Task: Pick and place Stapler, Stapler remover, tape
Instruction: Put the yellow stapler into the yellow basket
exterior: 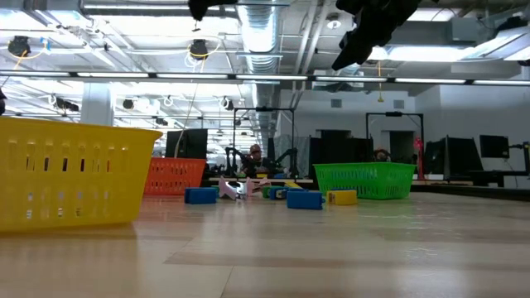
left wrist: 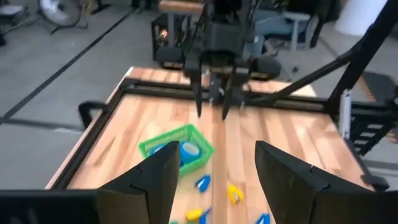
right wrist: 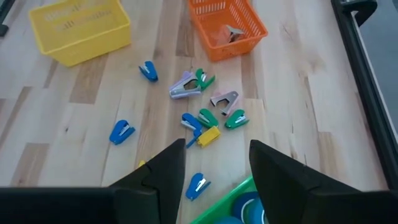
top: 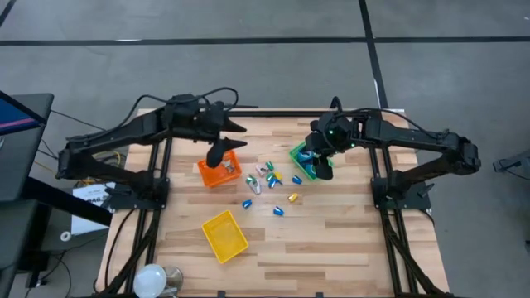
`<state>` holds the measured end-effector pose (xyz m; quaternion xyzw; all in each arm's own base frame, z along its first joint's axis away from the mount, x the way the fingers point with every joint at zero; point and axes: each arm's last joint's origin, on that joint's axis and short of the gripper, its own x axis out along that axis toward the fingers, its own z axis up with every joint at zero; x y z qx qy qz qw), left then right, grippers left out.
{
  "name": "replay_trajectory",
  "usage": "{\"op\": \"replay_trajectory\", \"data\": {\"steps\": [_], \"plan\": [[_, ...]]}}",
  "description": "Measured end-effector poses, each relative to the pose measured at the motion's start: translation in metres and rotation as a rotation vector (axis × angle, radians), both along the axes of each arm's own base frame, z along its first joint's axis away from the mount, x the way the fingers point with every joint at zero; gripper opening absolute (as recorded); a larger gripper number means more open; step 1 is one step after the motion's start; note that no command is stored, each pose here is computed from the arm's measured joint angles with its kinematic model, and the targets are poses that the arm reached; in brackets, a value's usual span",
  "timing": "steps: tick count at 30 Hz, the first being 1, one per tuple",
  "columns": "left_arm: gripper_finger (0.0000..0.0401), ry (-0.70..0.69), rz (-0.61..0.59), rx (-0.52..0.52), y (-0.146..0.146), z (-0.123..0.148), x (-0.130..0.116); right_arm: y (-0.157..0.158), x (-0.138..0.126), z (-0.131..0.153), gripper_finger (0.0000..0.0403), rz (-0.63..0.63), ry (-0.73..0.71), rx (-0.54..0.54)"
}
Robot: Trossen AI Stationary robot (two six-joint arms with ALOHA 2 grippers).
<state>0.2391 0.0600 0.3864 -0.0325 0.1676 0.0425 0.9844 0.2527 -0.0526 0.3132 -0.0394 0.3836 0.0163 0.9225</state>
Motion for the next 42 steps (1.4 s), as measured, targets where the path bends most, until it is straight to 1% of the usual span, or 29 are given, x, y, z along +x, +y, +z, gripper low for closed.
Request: {"op": "replay_trajectory", "data": {"steps": [4,7,9,14,16,20,26,28,31,36,42], "plan": [[0.0199,0.056,0.002,-0.033,-0.014,-0.003,-0.005,0.0,0.0,0.0,0.017,0.0,0.001,0.0],[0.0199,0.077,-0.028,-0.049,-0.022,-0.004,-0.005,0.001,0.0,0.0,0.0175,0.009,0.001,-0.003],[0.0199,0.078,-0.041,-0.045,-0.027,-0.004,-0.004,0.002,0.0,-0.001,0.018,0.037,0.007,-0.025],[0.0199,0.081,-0.002,-0.022,-0.029,-0.004,-0.004,0.009,0.001,-0.001,0.0197,0.119,0.013,-0.075],[0.0199,0.081,0.008,-0.019,-0.029,-0.004,-0.004,0.01,0.006,-0.005,0.0204,0.139,0.027,-0.081],[0.0199,0.074,0.01,-0.017,-0.028,-0.004,-0.004,0.01,0.015,-0.021,0.0216,0.147,0.099,-0.062],[0.0199,0.072,0.01,-0.017,-0.028,-0.003,-0.003,0.013,0.035,-0.051,0.0227,0.18,0.218,-0.033],[0.0199,0.069,0.01,-0.017,-0.028,-0.003,-0.003,0.017,0.041,-0.06,0.0228,0.222,0.24,-0.018],[0.0199,0.068,0.01,-0.016,-0.028,-0.003,-0.003,0.025,0.046,-0.071,0.0227,0.331,0.273,-0.01],[0.0199,0.065,0.01,-0.016,-0.028,-0.003,-0.003,0.038,0.054,-0.088,0.022,0.477,0.323,-0.051],[0.0199,0.057,0.01,-0.015,-0.028,-0.002,-0.003,0.041,0.065,-0.115,0.0212,0.519,0.398,-0.035]]}}
